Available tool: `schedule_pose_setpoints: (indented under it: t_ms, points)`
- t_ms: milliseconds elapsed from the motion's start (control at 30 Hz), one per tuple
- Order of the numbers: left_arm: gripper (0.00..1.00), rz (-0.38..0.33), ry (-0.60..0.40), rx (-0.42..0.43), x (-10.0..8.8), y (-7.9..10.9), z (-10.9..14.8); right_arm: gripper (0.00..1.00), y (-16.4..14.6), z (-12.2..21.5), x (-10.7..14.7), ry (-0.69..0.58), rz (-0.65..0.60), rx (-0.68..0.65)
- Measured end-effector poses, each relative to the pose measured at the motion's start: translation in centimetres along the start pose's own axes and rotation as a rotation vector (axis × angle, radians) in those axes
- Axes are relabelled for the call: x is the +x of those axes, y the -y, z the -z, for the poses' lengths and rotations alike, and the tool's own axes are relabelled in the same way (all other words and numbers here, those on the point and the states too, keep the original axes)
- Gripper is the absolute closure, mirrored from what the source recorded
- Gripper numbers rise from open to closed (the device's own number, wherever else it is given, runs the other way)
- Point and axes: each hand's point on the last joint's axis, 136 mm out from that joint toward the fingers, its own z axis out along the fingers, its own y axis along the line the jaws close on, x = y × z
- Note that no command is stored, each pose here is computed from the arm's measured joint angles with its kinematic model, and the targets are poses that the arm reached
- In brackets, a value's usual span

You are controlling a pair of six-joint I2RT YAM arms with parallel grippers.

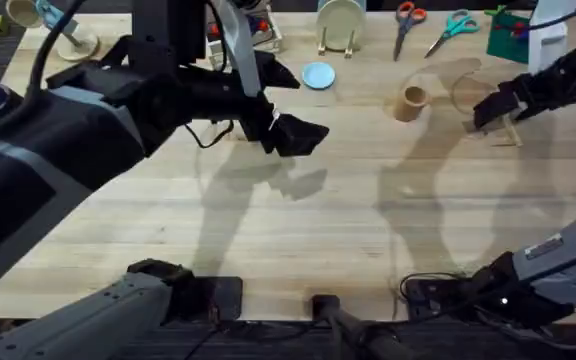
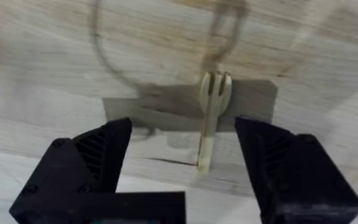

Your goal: Pick up a utensil and set it on the pink plate, then put the other utensil in the container.

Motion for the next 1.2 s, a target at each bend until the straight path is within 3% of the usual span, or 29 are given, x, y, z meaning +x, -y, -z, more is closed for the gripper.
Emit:
schedule_pose_setpoints:
  t_ms: [300,500,633,733,767,800,1200]
  points:
    - [0.005,0.0,0.0,0.0,0.0,0.0,0.0,0.021,0.0,0.0,0.01,0.0,-0.005,0.0]
    - [0.006,0.0,0.0,0.0,0.0,0.0,0.0,0.191,0.06,0.0,0.11,-0.004,-0.007,0.002]
    - [0.004,0.001,0.0,0.0,0.0,0.0,0.0,0.245,0.02,-0.09,0.2,-0.007,-0.007,0.001]
    - [0.006,0.0,0.0,0.0,0.0,0.0,0.0,0.197,0.0,-0.17,0.23,-0.006,-0.01,0.0]
    - [0.005,0.0,0.0,0.0,0.0,0.0,0.0,0.076,-0.19,-0.17,0.31,-0.006,-0.012,-0.006]
    - [0.005,0.0,0.0,0.0,0.0,0.0,0.0,0.027,-0.45,-0.12,0.39,-0.007,-0.008,-0.01]
    - [0.005,0.0,0.0,0.0,0.0,0.0,0.0,0.017,-0.63,-0.19,0.47,-0.004,-0.005,-0.008]
